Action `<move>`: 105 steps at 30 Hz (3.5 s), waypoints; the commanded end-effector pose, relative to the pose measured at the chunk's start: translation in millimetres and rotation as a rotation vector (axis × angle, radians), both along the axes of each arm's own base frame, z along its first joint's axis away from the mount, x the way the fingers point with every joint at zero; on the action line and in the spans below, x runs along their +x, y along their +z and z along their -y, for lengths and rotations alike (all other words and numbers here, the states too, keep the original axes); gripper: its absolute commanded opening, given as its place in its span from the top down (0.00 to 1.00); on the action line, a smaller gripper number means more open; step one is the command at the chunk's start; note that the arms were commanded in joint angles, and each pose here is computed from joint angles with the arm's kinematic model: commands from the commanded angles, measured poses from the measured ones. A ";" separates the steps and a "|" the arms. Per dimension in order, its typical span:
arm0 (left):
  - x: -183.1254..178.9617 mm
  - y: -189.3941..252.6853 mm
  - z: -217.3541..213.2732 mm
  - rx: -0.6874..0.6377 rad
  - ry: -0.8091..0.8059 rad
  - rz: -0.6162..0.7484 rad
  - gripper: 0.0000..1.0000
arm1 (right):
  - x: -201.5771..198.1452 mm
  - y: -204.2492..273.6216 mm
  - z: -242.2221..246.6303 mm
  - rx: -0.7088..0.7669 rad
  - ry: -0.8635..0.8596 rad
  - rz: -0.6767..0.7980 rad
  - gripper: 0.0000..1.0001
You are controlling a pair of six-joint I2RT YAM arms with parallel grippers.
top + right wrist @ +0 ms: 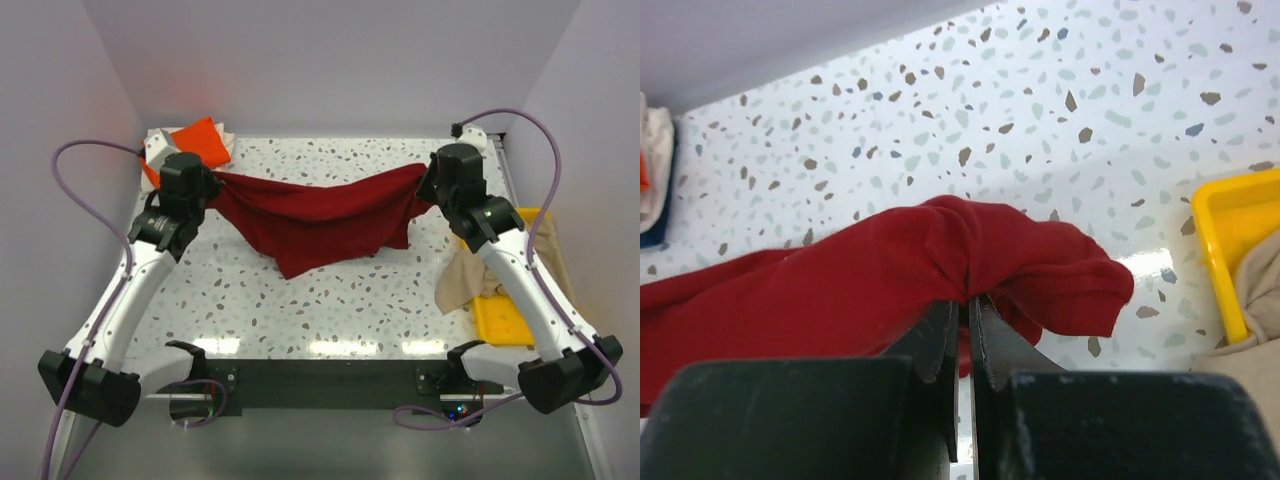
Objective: Fold and stack the t-shirts
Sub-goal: Flatten the tshirt out
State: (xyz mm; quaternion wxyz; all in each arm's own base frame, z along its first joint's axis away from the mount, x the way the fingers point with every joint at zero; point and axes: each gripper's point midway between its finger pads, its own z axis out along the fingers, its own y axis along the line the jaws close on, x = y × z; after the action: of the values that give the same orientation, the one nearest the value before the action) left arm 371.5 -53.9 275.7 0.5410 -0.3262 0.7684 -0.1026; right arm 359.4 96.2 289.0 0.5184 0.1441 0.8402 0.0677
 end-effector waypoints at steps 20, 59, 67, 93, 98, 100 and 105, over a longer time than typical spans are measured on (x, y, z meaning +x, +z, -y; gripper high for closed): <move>122.3 56.0 0.4 0.122 -0.073 0.023 0.83 | 82.5 13.2 -1.7 -0.005 0.045 -0.049 0.35; -168.4 -267.6 -32.9 -0.167 0.183 -0.647 0.38 | -63.2 -209.1 -54.1 0.259 0.209 -0.372 0.41; -137.0 -246.2 -38.9 -0.106 0.173 -0.567 0.89 | -65.1 -209.7 -53.8 0.263 0.207 -0.378 0.41; -41.7 -62.6 -65.0 0.175 0.091 -0.214 1.00 | -77.6 -233.3 -124.0 0.225 0.392 -0.433 0.44; -38.9 -63.8 -61.6 0.176 0.066 -0.219 1.00 | -73.4 -251.6 -138.9 0.169 0.371 -0.461 0.45; -37.6 -62.8 -60.4 0.177 0.056 -0.213 1.00 | -73.1 -254.5 -138.8 0.167 0.361 -0.469 0.63; -35.9 -57.9 -60.5 0.197 0.039 -0.206 1.00 | -74.0 -223.5 -133.0 0.164 0.356 -0.429 0.99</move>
State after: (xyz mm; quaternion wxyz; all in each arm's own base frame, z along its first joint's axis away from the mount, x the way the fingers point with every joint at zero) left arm 321.4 4.2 186.8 0.4512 -0.3040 0.8386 0.0268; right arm 269.2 229.5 26.2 0.2489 0.0351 0.9496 0.1872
